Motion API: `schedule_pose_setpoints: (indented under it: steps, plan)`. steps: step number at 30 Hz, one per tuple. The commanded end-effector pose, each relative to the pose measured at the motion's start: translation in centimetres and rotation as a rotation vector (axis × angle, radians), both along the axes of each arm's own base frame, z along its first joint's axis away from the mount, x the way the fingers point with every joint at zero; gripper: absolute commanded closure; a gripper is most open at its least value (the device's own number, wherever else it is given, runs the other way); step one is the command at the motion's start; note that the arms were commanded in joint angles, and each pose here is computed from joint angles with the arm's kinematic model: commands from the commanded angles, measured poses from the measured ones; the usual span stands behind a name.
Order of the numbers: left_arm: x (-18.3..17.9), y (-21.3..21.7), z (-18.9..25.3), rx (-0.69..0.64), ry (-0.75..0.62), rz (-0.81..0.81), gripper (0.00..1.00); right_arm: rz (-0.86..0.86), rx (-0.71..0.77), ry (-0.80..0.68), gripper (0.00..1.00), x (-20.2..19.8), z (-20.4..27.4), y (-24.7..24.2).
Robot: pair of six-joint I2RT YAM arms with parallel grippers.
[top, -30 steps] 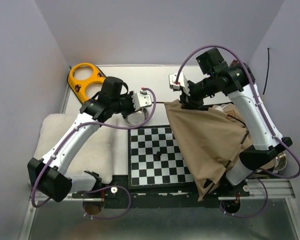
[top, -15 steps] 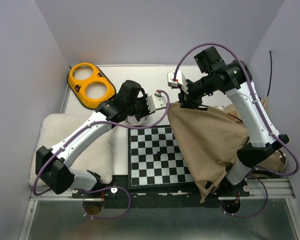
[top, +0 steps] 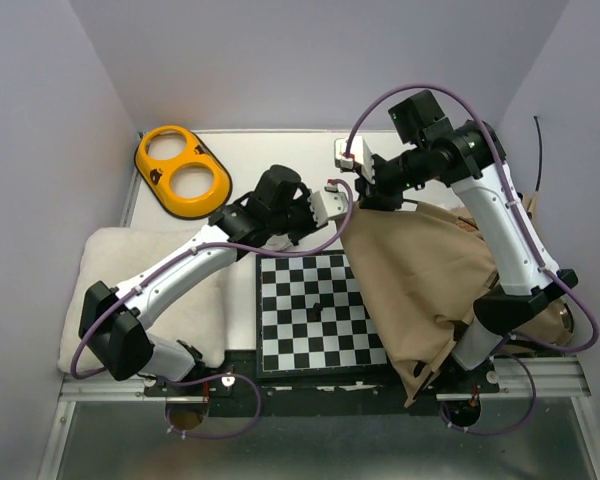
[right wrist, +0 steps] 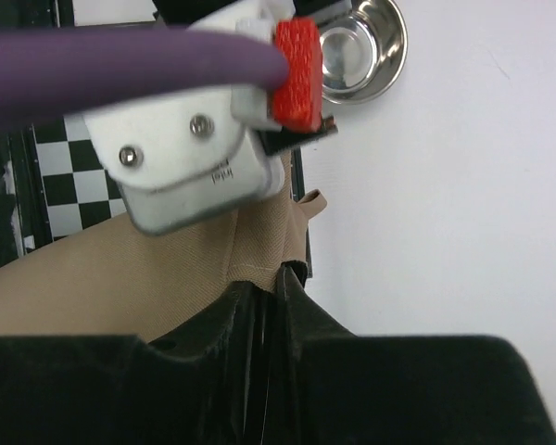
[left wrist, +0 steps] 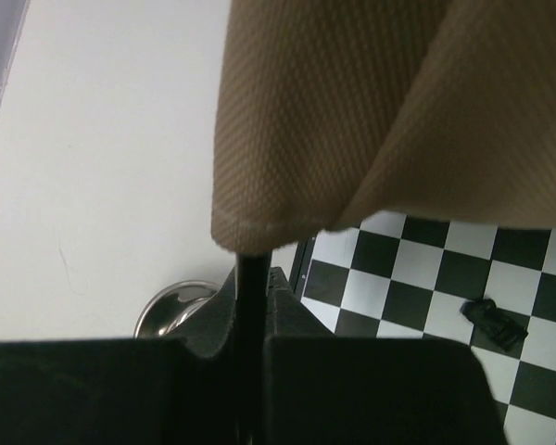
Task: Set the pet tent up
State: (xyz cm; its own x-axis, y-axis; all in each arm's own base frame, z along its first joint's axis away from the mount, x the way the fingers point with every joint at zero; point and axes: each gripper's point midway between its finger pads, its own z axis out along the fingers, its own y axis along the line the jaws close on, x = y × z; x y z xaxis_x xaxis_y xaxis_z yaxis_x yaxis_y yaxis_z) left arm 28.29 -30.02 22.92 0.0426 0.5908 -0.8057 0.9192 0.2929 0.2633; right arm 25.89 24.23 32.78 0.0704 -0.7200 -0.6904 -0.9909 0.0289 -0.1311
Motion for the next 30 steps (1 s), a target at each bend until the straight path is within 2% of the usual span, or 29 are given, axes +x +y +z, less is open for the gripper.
schedule_pose_setpoints:
  steps: [1,4,5,6,11,14,18,23,30]
  plan:
    - [-4.2,-10.1,16.5,-0.512,-0.311,-0.324,1.00,0.308,0.266,0.114,0.76,-3.4,1.0,9.3]
    - [-4.2,-10.1,16.7,-0.509,-0.334,-0.328,1.00,0.312,0.272,0.104,0.78,-3.6,0.8,9.2]
    - [-4.2,-10.1,16.7,-0.512,-0.335,-0.329,1.00,0.314,0.276,0.096,0.84,-3.7,1.0,9.1]
    - [-4.3,-10.0,16.7,-0.516,-0.339,-0.329,1.00,0.319,0.275,0.100,0.99,-3.9,0.9,9.1]
    - [-4.6,-8.1,15.4,-0.504,-0.316,-0.308,0.98,0.319,0.267,0.073,0.99,-4.3,0.9,8.2]
    - [-4.8,-5.6,14.7,-0.519,-0.268,-0.306,0.59,0.311,0.277,0.036,0.99,-4.6,1.0,7.4]
    - [-5.1,-1.9,13.9,-0.516,-0.211,-0.296,0.53,0.314,0.254,0.041,0.99,-5.3,0.6,6.5]
    - [-6.3,0.4,11.7,-0.399,-0.197,-0.330,0.57,0.312,0.225,0.048,0.99,-5.5,0.1,5.9]
    - [-6.1,5.6,8.6,-0.237,-0.137,-0.274,0.64,0.295,0.183,0.029,0.99,-5.3,-0.3,4.9]
